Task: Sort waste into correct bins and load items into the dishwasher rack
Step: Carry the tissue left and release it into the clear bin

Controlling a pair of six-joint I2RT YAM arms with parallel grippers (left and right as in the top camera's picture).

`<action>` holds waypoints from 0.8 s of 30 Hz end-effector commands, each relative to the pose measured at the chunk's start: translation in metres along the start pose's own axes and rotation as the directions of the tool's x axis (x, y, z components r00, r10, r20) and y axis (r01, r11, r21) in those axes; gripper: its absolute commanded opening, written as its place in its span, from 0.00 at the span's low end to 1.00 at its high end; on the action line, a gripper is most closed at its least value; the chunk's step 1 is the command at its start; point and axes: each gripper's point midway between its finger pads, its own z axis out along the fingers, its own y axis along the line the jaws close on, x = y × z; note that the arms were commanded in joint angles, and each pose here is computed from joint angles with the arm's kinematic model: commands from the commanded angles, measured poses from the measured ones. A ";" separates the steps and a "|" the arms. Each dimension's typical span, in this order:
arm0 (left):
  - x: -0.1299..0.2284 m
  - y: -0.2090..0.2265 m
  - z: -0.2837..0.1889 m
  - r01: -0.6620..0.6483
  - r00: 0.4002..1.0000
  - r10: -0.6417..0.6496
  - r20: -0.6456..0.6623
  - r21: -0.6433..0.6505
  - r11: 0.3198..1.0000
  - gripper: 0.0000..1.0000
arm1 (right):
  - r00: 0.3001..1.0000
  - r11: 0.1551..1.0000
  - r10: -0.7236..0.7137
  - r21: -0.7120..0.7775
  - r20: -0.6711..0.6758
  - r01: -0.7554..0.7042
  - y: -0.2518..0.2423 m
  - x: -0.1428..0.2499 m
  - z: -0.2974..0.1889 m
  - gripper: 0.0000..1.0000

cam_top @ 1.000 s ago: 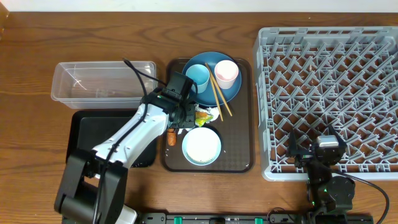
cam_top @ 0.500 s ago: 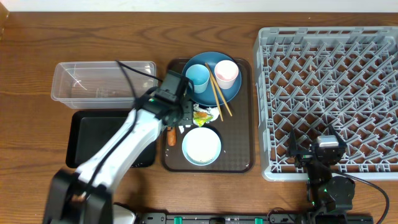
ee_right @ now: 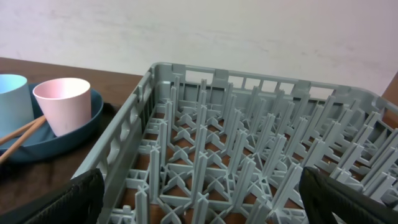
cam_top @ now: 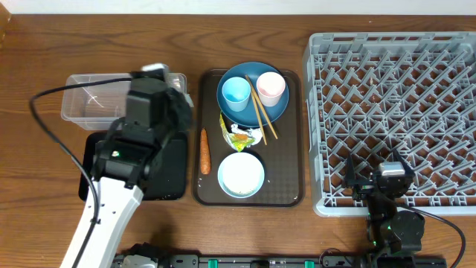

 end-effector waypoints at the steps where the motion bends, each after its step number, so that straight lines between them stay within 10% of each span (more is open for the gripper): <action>1: -0.019 0.029 0.003 0.020 0.998 -0.011 0.067 -0.140 0.990 0.06 | 1.000 1.000 -0.010 0.009 -0.001 0.010 -0.002 0.001 0.000 0.99; 24: 0.013 0.151 0.121 0.113 0.987 -0.153 -0.054 -0.442 0.890 0.12 | 1.000 1.000 -0.010 0.009 -0.001 0.010 -0.002 0.001 0.000 0.99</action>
